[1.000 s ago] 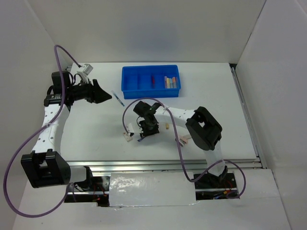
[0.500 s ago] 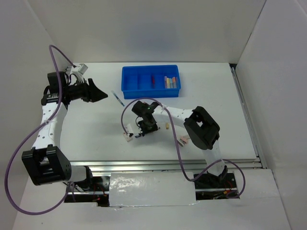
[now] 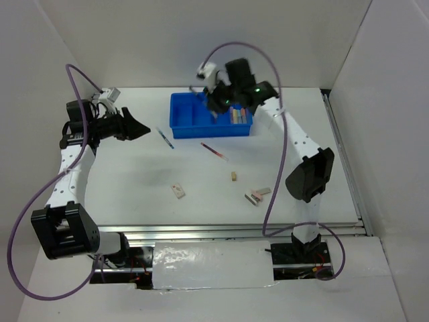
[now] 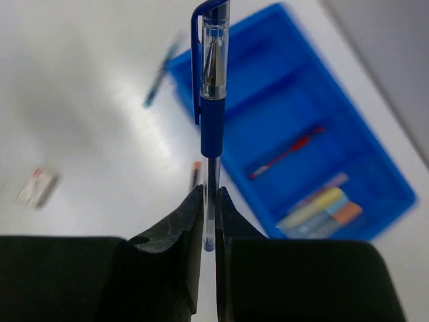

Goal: Sort the stationery into containers
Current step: Place the pen in the storage box.

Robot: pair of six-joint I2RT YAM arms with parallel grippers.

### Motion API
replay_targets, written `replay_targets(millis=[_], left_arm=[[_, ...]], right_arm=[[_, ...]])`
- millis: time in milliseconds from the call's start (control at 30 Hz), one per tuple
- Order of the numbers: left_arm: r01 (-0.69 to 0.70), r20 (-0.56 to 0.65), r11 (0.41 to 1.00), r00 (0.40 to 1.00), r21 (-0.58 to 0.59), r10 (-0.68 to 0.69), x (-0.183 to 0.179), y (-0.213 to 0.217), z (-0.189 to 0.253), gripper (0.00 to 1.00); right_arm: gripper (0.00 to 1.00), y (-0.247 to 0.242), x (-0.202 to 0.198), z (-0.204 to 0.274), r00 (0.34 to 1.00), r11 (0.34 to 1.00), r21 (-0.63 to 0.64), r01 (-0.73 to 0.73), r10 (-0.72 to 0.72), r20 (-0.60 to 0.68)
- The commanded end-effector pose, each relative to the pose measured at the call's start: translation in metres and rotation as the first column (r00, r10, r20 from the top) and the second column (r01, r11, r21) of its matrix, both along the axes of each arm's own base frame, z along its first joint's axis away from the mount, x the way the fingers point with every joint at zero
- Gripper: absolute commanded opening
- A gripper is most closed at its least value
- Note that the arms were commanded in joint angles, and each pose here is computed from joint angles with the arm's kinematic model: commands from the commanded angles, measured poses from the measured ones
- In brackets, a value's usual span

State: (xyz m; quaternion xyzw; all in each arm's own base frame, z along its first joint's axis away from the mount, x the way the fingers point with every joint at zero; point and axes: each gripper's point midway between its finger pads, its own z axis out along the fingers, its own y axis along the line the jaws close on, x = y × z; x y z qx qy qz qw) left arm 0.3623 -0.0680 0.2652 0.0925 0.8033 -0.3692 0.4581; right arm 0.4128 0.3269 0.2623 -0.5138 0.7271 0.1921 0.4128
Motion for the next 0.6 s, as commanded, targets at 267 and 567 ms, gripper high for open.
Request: replay_targets(millis=[267, 567], left_arm=[[-0.035, 0.007, 0.999, 0.999, -0.038, 0.036, 0.014, 0.002, -0.005, 0.64], [-0.074, -0.015, 0.997, 0.997, 0.013, 0.074, 0.009, 0.011, -0.018, 0.64]], right_arm=[[0.0, -0.057, 0.147, 0.01, 0.823, 0.761, 0.316, 0.566, -0.546, -0.16], [0.0, -0.052, 0.179, -0.055, 0.718, 0.659, 0.287, 0.696, -0.64, -0.273]])
